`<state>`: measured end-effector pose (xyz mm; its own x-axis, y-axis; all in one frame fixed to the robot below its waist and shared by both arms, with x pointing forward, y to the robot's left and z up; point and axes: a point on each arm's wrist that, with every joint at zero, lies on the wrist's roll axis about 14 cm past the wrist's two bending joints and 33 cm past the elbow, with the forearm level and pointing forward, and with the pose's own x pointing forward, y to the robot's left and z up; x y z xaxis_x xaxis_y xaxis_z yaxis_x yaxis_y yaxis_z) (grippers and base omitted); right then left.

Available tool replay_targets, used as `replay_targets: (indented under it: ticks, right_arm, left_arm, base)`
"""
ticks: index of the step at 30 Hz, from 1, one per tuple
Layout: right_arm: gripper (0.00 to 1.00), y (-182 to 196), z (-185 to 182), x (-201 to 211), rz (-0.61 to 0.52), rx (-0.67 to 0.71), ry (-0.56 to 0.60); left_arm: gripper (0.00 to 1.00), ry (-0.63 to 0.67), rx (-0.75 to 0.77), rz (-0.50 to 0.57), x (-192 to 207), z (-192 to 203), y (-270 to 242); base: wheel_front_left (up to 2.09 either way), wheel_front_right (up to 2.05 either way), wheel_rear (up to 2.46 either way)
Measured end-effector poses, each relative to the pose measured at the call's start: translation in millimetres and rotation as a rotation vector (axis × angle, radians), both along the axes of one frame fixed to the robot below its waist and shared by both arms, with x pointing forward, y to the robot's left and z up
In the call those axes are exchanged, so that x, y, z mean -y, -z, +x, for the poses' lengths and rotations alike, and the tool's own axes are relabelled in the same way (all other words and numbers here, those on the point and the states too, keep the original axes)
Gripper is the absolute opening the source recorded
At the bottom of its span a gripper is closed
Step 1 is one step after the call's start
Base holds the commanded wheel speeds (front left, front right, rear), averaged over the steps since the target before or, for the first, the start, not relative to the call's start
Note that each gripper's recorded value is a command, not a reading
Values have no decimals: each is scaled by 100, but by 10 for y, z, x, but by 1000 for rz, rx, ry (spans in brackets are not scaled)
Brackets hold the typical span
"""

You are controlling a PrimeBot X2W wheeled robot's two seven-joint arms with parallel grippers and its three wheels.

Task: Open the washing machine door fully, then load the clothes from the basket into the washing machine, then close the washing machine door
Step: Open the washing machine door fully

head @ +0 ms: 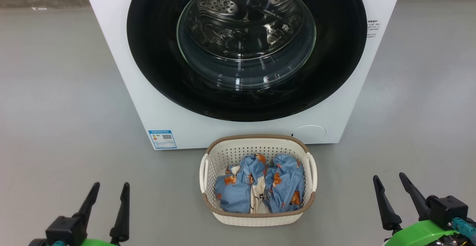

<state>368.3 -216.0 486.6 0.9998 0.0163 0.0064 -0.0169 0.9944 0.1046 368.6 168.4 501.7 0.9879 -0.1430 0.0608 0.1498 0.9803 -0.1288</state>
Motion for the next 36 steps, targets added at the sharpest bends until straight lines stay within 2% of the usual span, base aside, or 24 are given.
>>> replay_targets:
  ticks: [9,30,36]
  right_arm:
    - [100,-5,-1,-6,2,2,0]
    - [100,25,4,3,3,-7,3]
    - [100,38,1,25,0,-11,8]
  left_arm:
    - [100,1,-3,12,-1,-4,11]
    - [100,3,-17,12,1,22,60]
    - [100,1,-13,-29,15,44,35]
  base:
    - [74,74,-148]
    - [123,123,-245]
    - [111,95,-206]
